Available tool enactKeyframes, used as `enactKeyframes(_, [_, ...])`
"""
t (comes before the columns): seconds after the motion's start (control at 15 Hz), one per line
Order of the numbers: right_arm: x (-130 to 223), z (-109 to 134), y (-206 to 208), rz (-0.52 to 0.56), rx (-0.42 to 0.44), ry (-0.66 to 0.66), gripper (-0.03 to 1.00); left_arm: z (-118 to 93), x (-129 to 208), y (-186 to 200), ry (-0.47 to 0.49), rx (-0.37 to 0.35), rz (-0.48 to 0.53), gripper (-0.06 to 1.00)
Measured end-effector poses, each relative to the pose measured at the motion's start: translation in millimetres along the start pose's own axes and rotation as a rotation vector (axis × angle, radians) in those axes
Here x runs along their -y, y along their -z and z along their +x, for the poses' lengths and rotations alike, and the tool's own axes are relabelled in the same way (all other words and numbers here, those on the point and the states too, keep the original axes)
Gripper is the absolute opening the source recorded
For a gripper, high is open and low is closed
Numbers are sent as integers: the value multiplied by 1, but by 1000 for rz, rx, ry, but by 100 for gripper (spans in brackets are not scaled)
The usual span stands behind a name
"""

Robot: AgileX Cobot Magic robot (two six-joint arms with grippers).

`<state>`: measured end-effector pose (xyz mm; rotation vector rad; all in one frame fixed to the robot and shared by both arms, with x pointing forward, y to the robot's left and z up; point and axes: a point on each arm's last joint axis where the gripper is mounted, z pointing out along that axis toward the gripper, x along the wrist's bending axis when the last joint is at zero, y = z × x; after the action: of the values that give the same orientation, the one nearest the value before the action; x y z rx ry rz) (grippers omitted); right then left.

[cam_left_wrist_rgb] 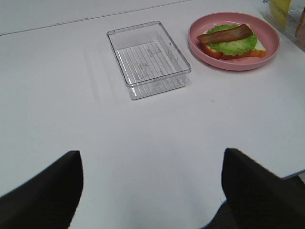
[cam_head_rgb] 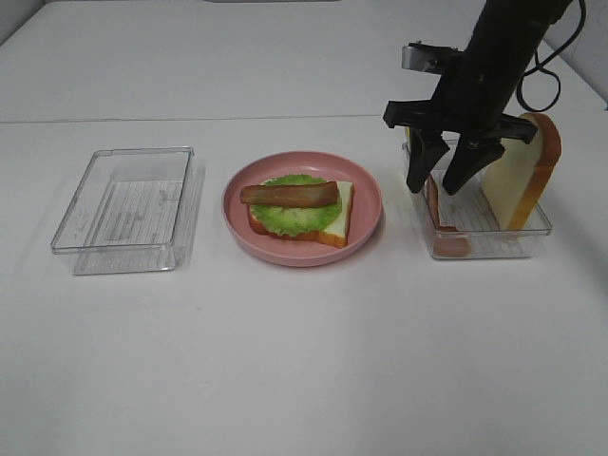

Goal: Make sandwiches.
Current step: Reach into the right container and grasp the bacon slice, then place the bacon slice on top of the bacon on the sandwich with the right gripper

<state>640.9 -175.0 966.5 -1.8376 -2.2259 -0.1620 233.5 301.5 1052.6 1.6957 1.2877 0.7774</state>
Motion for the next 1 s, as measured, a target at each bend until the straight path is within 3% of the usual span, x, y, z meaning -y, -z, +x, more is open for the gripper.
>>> enactKeyframes(0.27, [-3,-3,-10,15,11,-4,28,0,0,0,0,0,0,76])
enactKeyframes(0.4, [-3,-5,-10,17,21,-1,0,0,0,0,0,0,0,76])
enactKeyframes(0.67, [-3,-4,-7,18,23,4,0,0,0,0,0,0,0,76])
enactKeyframes(1.0, [12,12,46,-112,-4,35,0,0,0,0,0,0,0,76])
